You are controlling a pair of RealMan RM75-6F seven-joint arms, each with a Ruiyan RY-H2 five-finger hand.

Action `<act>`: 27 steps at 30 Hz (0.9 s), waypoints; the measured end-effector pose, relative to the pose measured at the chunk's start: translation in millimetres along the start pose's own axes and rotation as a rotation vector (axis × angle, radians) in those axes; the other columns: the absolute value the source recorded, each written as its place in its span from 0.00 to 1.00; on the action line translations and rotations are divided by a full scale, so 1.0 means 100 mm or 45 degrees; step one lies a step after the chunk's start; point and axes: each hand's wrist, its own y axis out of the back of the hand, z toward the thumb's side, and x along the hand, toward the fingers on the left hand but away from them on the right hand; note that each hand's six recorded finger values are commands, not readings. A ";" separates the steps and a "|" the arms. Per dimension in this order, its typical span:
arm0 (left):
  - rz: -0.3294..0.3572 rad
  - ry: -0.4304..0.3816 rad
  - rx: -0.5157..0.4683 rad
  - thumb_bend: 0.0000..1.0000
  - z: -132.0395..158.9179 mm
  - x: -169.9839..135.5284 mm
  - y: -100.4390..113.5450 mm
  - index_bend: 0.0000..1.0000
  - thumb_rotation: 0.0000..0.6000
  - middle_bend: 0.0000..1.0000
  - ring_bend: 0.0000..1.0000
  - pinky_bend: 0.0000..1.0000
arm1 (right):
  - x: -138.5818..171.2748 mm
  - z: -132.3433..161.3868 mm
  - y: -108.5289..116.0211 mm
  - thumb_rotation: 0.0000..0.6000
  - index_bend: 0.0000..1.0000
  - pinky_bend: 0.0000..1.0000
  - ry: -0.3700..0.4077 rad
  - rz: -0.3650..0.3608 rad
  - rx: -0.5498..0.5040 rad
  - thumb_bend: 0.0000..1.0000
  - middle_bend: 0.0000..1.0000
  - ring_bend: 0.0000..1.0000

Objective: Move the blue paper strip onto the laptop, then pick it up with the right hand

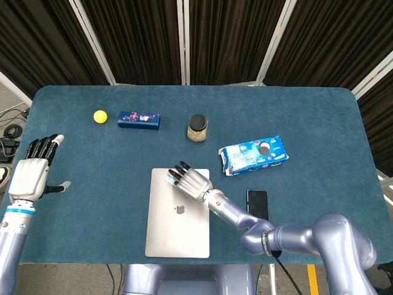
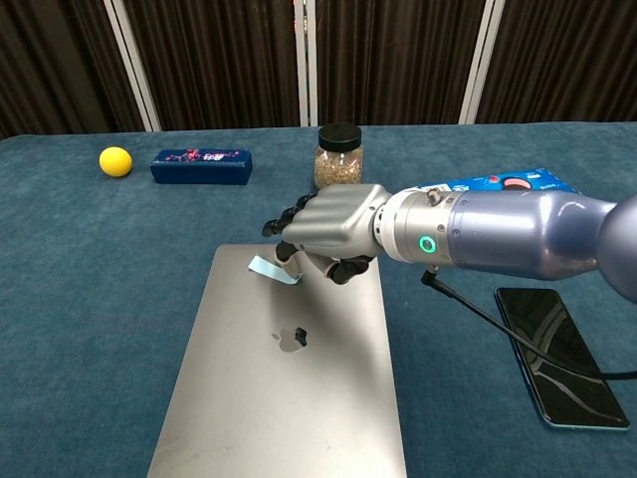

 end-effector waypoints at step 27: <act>-0.009 -0.005 -0.001 0.00 0.01 0.01 -0.01 0.00 1.00 0.00 0.00 0.00 | 0.05 -0.05 -0.09 1.00 0.39 0.00 0.007 0.001 0.010 1.00 0.00 0.00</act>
